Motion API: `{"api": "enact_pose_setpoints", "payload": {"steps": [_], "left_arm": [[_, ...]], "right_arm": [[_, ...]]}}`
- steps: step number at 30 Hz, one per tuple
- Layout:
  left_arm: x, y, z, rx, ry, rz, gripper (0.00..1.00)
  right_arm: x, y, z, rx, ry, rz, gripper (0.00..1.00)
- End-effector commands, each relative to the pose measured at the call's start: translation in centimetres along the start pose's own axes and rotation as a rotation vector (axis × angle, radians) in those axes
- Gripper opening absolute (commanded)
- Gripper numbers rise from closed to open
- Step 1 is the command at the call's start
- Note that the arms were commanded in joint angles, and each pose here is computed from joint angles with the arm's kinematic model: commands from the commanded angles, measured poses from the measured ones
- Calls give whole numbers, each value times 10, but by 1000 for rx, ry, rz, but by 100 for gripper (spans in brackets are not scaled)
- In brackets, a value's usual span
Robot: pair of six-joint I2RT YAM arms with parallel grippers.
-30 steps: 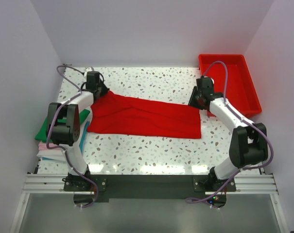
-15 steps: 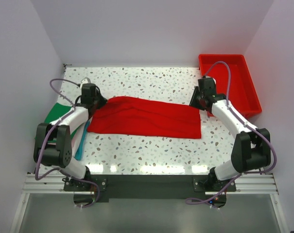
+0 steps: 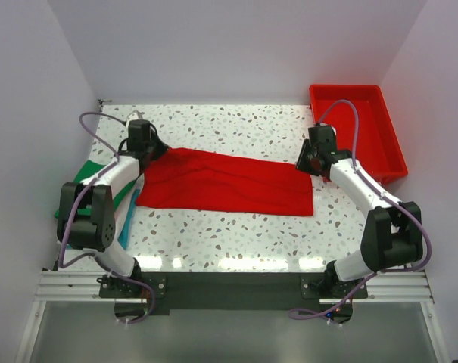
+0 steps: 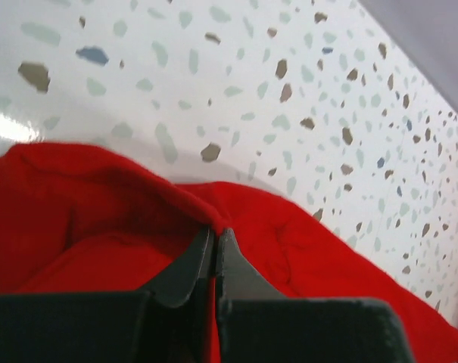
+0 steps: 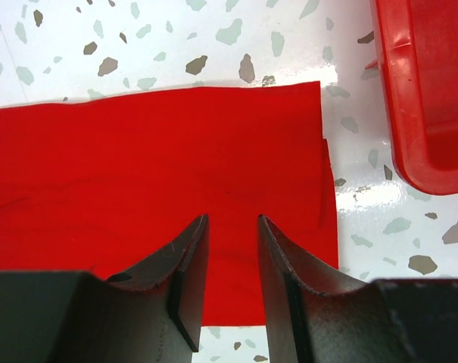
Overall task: Fold and stack the t-shirts
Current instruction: Fold the tshirt
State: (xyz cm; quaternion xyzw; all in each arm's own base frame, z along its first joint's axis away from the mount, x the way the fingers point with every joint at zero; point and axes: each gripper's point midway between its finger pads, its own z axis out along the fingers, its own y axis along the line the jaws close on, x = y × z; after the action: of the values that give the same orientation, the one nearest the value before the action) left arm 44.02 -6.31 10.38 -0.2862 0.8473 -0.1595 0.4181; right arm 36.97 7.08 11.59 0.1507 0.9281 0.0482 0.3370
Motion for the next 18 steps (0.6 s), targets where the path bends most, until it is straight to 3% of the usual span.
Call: {"api": "enact_pose_setpoints", "payload": {"steps": [1,2,4,6,7,11,18], "left_arm": [[-46,-19,15,22,-86,6,0],[-49,-19,20,24,-85,1,0],[-57,-16,33,10,-84,-6,26],[-55,-12,38,-11,-63,9,45],[-58,-13,37,-15,-70,14,48],[-56,-12,30,-36,-99,12,52],[-20,-2,32,-182,-51,-30,45]], "right_arm": [[-11,2,-6,-13,-38,-11,36],[-11,3,-6,-14,-34,-14,36],[-11,4,-3,-15,-28,-15,36],[-13,4,-4,-15,-30,-16,36],[-13,6,-4,-17,-31,-21,36],[-15,7,-3,-25,-40,-10,36],[-16,9,-3,-34,-42,-2,36]]}}
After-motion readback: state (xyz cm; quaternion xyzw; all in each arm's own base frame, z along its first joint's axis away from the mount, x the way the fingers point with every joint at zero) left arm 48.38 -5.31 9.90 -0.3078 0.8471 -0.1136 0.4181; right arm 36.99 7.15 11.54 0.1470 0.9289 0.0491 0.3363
